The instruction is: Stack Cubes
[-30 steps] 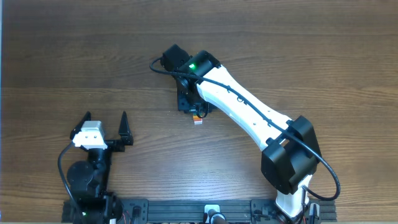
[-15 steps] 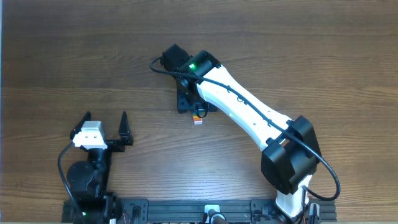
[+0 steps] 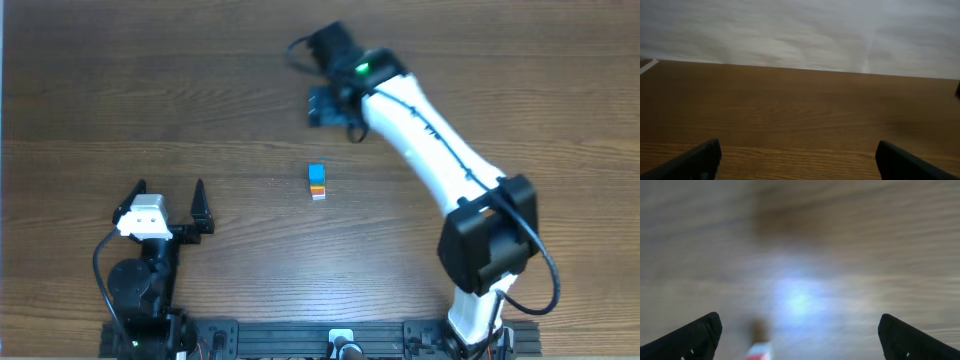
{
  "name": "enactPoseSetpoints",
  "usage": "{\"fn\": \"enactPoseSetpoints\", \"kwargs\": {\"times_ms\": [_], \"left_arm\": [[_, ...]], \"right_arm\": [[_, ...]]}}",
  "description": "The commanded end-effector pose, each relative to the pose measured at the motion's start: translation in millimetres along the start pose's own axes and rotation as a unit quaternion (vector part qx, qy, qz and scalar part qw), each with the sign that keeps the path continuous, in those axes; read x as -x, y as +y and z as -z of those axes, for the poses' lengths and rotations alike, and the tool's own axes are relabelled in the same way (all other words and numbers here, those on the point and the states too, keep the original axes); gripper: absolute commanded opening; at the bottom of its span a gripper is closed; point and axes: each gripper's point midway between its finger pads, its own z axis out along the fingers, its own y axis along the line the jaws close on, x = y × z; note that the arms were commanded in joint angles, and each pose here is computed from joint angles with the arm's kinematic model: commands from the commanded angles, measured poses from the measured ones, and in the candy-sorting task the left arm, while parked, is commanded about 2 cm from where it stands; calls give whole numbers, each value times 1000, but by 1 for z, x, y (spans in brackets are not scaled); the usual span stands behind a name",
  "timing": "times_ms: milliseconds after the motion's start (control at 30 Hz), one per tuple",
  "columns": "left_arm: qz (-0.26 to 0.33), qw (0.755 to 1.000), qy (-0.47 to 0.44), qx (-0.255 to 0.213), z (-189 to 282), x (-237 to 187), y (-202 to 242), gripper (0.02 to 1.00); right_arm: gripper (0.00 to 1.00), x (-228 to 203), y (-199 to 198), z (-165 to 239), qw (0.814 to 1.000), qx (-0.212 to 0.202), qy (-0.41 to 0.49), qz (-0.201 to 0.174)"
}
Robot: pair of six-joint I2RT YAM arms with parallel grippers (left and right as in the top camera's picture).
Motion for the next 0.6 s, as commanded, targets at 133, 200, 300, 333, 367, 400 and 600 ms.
{"fn": "enactPoseSetpoints", "kwargs": {"times_ms": [133,200,300,333,367,400,600], "left_arm": [[7,1000,-2,7,0,-1,3,1000],[7,1000,-2,7,0,-1,3,998],[7,1000,-2,7,0,-1,3,1000],[7,1000,-2,7,0,-1,3,1000],[7,1000,-2,7,0,-1,3,1000],[7,1000,-2,7,0,-1,3,1000],[7,1000,-2,7,0,-1,3,1000]], "right_arm": [[993,52,-120,22,994,-97,-50,-27],[991,54,-142,24,993,-108,-46,-27],[993,57,-161,32,991,-122,-54,-18],[993,58,-163,35,991,-123,-60,-15],[993,59,-164,41,990,-121,-70,-11],[993,60,-164,48,990,-119,-81,-10],[991,49,-161,76,986,-88,-142,-16]]}}
